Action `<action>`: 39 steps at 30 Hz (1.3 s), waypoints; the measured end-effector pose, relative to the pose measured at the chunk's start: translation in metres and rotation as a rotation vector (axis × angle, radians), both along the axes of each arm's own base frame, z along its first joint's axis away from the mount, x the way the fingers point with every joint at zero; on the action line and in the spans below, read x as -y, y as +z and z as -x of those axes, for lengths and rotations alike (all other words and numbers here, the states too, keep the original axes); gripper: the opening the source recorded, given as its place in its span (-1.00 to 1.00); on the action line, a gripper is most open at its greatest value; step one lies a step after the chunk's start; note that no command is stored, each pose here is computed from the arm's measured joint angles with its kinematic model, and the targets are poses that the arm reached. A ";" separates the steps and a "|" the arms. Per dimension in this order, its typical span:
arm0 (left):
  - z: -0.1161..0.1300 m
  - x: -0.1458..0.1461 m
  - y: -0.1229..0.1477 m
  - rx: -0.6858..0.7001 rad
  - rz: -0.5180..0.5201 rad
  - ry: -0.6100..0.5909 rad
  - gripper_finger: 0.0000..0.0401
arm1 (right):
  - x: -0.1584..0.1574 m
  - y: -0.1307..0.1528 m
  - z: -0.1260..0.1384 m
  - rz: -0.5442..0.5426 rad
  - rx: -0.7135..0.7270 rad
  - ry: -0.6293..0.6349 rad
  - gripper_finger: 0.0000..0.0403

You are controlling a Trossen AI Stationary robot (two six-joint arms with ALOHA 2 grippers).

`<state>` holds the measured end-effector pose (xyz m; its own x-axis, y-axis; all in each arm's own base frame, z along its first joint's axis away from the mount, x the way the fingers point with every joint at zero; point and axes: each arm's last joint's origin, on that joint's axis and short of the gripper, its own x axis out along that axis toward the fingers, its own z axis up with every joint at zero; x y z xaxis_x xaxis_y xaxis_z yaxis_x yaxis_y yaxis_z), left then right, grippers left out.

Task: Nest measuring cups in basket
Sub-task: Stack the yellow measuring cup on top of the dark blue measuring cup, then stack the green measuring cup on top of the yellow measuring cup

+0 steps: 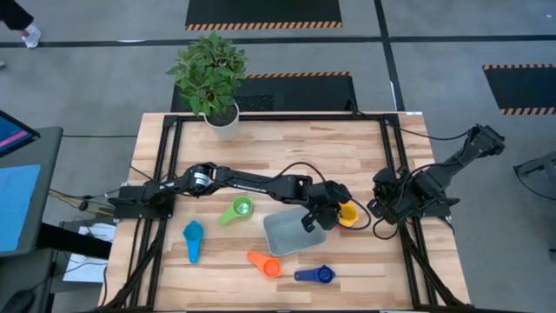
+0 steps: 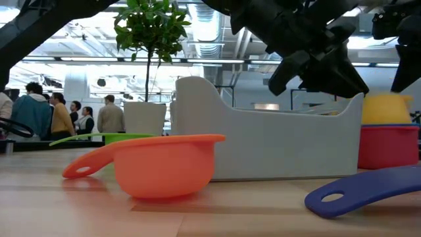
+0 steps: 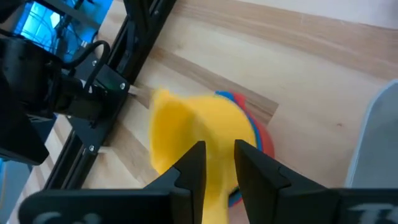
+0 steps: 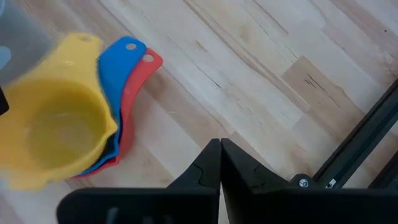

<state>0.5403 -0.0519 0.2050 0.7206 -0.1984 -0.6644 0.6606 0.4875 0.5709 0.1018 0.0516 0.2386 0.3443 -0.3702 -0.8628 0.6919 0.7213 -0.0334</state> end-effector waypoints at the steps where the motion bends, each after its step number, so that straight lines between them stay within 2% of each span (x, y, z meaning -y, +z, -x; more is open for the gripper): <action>1: 0.000 0.000 0.000 0.000 0.002 0.002 -0.63 | 0.000 0.000 0.000 0.000 0.000 0.000 -0.84; 9: 0.000 -0.002 -0.001 -0.003 -0.038 0.049 -0.63 | 0.000 0.000 0.000 -0.002 -0.002 0.001 -0.85; 13: 0.005 -0.003 -0.006 -0.080 -0.072 0.075 -0.63 | 0.000 0.000 0.000 -0.002 -0.002 0.001 -0.88; 15: 0.008 -0.006 -0.009 -0.113 -0.151 0.126 -0.63 | 0.000 0.000 0.000 -0.002 -0.002 0.001 -0.89; 18: 0.013 -0.012 -0.003 -0.153 -0.350 0.278 -0.63 | 0.000 0.000 0.000 -0.002 -0.001 0.001 -0.87; 22: 0.021 -0.024 0.019 -0.189 -0.561 0.528 -0.63 | 0.000 0.000 0.000 -0.002 -0.001 0.001 -0.84; 24: 0.032 -0.028 0.035 -0.233 -0.597 0.651 -0.64 | 0.000 0.000 0.000 -0.002 -0.001 0.000 -0.83; 26: 0.052 -0.034 0.047 -0.310 -0.527 0.771 -0.67 | 0.000 0.000 0.000 -0.001 0.000 0.000 -0.84; 28: 0.080 -0.041 0.052 -0.487 -0.410 0.882 -0.72 | 0.000 0.000 0.000 -0.001 0.002 0.000 -0.85; 30: 0.103 -0.050 0.052 -0.652 -0.296 1.044 -0.79 | 0.000 0.000 0.000 -0.002 0.003 0.000 -0.86; 32: 0.111 -0.057 0.046 -0.669 -0.169 1.174 -0.85 | 0.000 0.000 0.000 -0.001 0.003 0.000 -0.88; 33: 0.121 -0.058 0.044 -0.724 -0.134 1.183 -0.88 | 0.000 0.000 -0.001 -0.002 0.005 0.001 -0.88; 35: 0.146 -0.057 0.053 -0.792 -0.114 1.181 -0.92 | 0.000 0.000 0.000 -0.003 0.006 0.001 -0.89; 37: 0.169 -0.057 0.056 -0.770 -0.128 1.261 -0.94 | 0.000 -0.001 -0.001 -0.003 0.005 0.000 -0.88; 39: 0.192 -0.057 0.049 -0.803 -0.139 1.336 -0.93 | 0.000 -0.001 -0.001 -0.001 0.004 0.000 -0.86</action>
